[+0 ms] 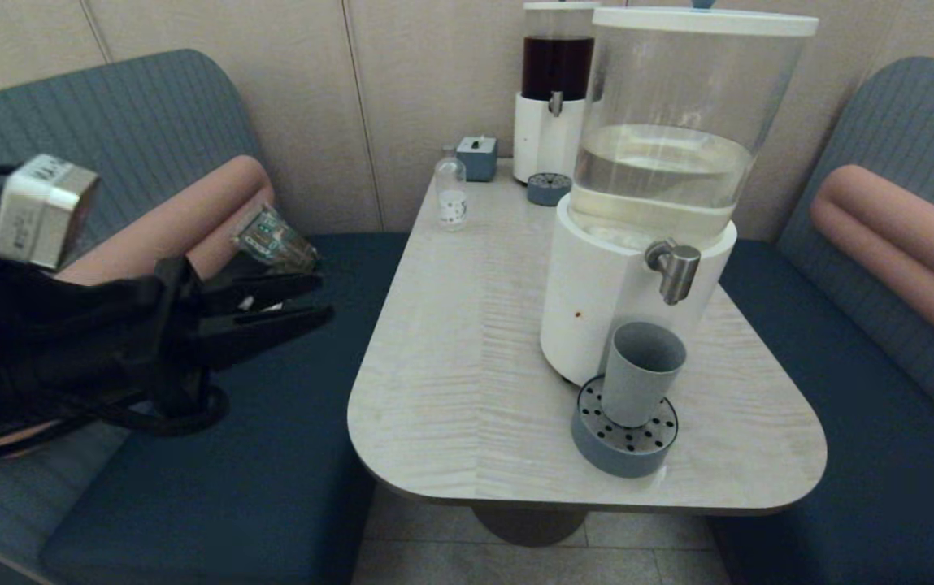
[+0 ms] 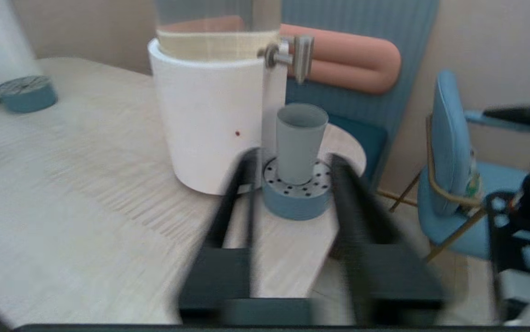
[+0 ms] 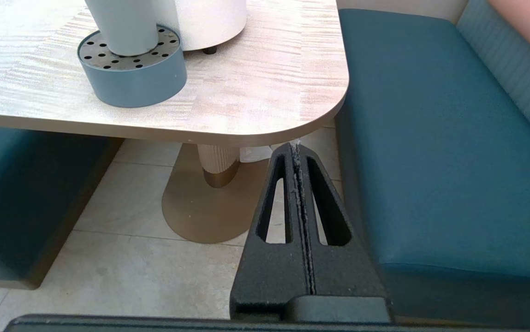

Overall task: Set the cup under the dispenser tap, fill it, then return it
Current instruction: Place the cup next to the water dispenser

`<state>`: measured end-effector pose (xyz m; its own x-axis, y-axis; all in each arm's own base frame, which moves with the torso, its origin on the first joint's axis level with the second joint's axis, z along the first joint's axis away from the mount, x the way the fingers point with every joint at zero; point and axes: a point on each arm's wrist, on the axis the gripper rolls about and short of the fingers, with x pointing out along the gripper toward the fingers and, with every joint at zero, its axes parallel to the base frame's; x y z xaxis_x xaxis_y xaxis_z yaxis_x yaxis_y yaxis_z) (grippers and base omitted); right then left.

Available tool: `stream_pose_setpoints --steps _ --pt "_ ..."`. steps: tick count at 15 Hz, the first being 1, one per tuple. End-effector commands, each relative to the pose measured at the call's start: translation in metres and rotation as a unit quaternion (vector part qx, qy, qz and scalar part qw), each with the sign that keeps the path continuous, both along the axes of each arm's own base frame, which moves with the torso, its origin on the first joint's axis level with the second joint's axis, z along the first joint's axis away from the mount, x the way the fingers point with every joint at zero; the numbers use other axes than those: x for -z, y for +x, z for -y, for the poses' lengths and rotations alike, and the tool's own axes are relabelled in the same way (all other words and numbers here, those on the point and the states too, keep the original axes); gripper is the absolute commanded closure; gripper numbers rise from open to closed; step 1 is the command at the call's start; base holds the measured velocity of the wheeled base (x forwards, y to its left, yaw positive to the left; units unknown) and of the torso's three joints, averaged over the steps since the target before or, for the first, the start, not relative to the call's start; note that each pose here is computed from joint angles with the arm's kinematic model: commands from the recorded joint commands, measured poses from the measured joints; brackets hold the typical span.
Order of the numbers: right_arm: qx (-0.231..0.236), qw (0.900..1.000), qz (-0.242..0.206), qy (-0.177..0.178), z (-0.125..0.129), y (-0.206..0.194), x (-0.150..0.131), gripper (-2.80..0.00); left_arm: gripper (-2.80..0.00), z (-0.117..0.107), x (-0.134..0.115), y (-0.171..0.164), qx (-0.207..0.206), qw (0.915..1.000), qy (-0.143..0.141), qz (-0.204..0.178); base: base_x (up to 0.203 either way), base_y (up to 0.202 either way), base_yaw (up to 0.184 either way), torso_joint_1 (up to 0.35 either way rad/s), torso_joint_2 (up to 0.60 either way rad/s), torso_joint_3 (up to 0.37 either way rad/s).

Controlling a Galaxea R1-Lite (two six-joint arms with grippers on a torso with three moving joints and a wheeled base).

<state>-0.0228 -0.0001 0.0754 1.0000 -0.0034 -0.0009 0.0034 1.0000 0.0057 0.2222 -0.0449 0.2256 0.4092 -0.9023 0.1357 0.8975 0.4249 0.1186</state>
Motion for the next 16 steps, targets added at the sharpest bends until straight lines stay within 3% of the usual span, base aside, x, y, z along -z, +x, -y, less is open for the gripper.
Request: stream_pose_setpoints --steps 1,3,7,11,16 --pt "0.000 1.000 -0.002 0.000 0.000 0.000 0.001 0.00 -2.80 0.008 0.044 0.029 0.016 0.9998 0.002 -0.008 0.000 0.000 0.000 0.000 0.00 0.000" --pt "0.000 1.000 -0.001 0.000 0.000 0.000 0.001 0.00 -2.80 0.021 0.068 0.037 0.034 0.9988 0.009 -0.034 0.000 0.000 0.000 0.000 0.00 0.000" --pt "0.000 1.000 -0.001 0.000 0.000 0.000 0.001 0.00 -2.80 0.084 0.096 0.043 0.038 0.9974 0.013 -0.059 0.000 0.000 0.000 0.000 0.00 0.000" --pt "0.000 1.000 -0.001 0.000 0.000 0.000 0.001 0.00 -2.80 0.144 0.124 0.063 0.074 0.9963 0.032 -0.031 0.000 0.000 0.000 0.000 0.00 0.000" --pt "0.000 1.000 -0.001 0.000 0.000 0.000 0.000 0.00 -2.80 0.191 0.139 0.095 0.104 0.9944 0.017 0.006 0.000 0.000 0.000 0.000 0.00 0.000"
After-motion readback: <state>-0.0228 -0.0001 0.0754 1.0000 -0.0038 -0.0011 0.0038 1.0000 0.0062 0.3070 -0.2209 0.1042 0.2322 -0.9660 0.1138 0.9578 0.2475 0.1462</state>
